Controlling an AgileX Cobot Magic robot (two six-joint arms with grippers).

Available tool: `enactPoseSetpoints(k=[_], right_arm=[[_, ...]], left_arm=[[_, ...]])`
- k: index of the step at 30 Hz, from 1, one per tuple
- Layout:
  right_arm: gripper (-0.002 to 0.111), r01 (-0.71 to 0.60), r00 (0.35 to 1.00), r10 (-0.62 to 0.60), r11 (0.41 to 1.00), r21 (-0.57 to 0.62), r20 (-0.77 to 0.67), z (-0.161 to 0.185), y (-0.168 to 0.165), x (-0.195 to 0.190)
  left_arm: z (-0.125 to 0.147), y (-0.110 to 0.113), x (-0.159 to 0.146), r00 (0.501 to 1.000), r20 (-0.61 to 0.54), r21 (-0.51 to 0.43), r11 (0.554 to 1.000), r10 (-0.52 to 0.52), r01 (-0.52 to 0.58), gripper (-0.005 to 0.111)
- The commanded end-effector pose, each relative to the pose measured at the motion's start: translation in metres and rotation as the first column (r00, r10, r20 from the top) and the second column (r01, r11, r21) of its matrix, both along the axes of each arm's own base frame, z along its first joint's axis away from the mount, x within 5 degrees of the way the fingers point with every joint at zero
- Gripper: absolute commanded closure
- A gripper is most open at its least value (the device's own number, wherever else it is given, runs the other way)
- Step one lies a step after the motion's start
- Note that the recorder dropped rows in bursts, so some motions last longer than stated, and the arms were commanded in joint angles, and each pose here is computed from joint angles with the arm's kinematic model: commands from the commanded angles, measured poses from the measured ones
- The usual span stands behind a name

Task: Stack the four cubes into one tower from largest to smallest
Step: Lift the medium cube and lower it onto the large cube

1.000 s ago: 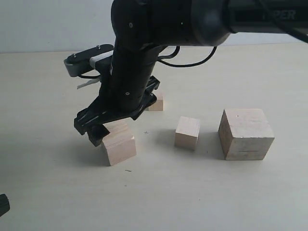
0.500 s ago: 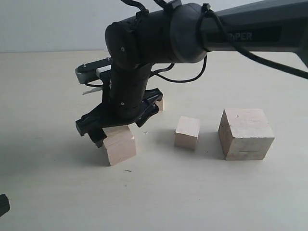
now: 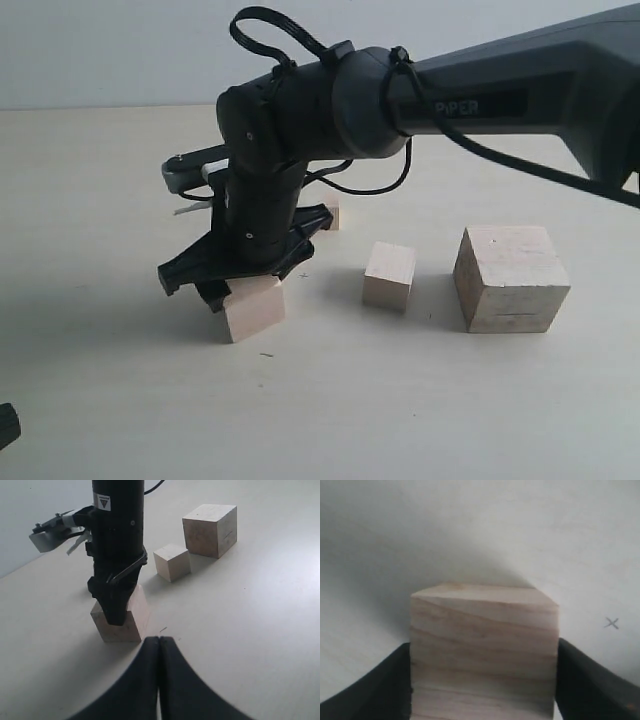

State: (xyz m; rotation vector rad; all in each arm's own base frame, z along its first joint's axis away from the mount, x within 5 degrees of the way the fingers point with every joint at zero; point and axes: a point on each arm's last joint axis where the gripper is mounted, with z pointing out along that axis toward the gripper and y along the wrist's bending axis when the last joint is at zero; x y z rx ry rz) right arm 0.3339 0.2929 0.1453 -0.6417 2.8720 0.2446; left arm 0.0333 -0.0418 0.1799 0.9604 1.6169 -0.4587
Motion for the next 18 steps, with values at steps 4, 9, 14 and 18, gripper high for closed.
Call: enactPoseSetpoints(k=[4,9,14,18], right_arm=[[0.097,-0.149,0.985,0.147,0.989,0.006,0.090,0.024,0.000,0.000],[0.108,-0.353,0.924,0.356,0.934,-0.045,0.138,0.072,-0.011,-0.013],[0.108,-0.509,0.832,0.526,0.850,-0.136,0.175,0.124,-0.033,-0.030],[0.108,-0.579,0.780,0.610,0.788,-0.208,0.140,0.155,-0.064,-0.045]], left_arm=[[0.001,0.000,0.000,1.000,0.004,-0.014,1.000,0.003,-0.003,0.107],[0.001,0.000,0.000,1.000,0.004,-0.014,1.000,0.003,-0.003,0.107],[0.001,0.000,0.000,1.000,0.004,-0.014,1.000,0.003,-0.003,0.107],[0.001,0.000,0.000,1.000,0.004,-0.014,1.000,0.003,-0.003,0.107]])
